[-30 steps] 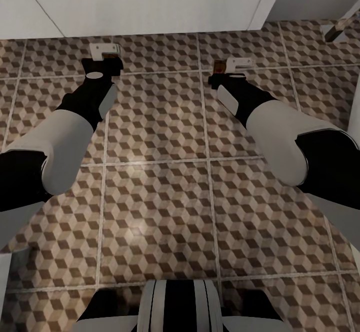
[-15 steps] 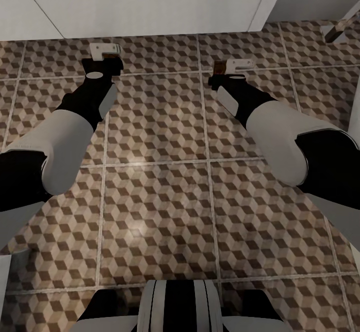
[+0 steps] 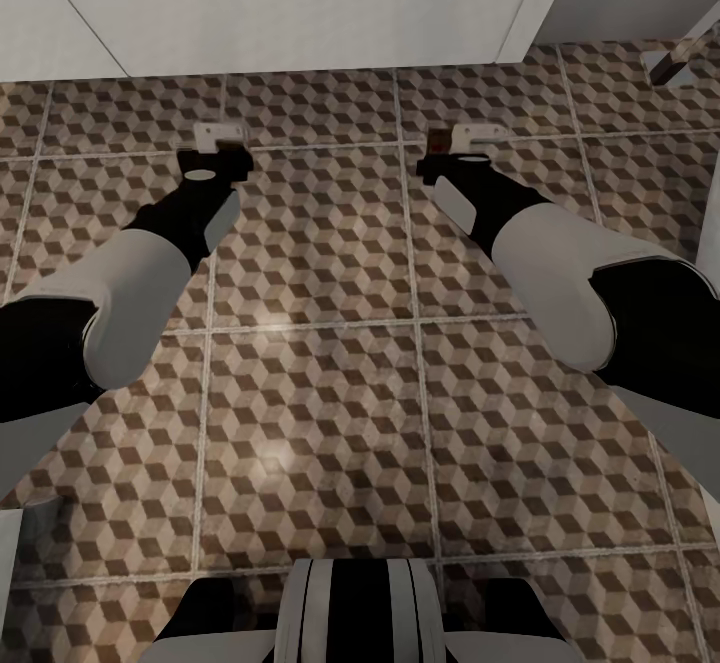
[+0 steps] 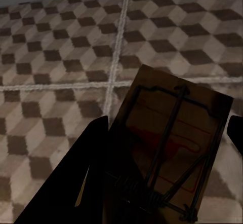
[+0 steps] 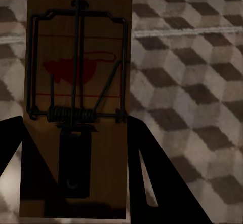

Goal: Take the four mousetraps from the cabinet in the bathroom and place them on the bathroom floor. Make sure all four end up on the same floor surface, and ensure that at least two of them are either under or directly next to the same bathroom sink.

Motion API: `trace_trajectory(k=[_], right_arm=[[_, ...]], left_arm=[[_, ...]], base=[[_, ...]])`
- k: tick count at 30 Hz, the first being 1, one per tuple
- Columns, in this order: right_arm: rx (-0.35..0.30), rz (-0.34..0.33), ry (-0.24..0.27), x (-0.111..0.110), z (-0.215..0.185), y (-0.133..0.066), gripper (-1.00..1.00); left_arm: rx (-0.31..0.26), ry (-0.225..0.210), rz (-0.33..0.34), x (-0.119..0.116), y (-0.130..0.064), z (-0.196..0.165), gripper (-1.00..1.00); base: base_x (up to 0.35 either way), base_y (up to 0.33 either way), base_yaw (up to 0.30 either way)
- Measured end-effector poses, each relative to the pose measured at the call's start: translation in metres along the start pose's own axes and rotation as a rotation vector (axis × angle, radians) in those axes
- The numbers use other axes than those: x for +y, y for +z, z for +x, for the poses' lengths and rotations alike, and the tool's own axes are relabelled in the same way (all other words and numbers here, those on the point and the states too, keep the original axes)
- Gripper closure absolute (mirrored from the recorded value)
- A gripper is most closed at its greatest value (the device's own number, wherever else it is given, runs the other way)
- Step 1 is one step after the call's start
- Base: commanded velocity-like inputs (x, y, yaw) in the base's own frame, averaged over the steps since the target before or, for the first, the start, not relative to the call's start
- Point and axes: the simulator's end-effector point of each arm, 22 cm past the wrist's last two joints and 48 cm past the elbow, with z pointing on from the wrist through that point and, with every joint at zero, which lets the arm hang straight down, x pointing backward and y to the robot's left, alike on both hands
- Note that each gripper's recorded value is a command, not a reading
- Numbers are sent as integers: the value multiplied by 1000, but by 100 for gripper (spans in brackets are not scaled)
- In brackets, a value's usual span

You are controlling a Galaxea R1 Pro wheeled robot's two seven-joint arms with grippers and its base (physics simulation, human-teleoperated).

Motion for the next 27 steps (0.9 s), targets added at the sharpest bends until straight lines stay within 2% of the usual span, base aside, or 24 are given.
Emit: trace_trajectory(k=[9,27], right_arm=[[21,1,-2,-1,10,1,100],[54,1,-11,-2,26,2,100]], left_arm=[[5,1,31,-7,0,5,100],[4,0,52,-11,0,4,100]], base=[[0,0,0],[21,0,0]])
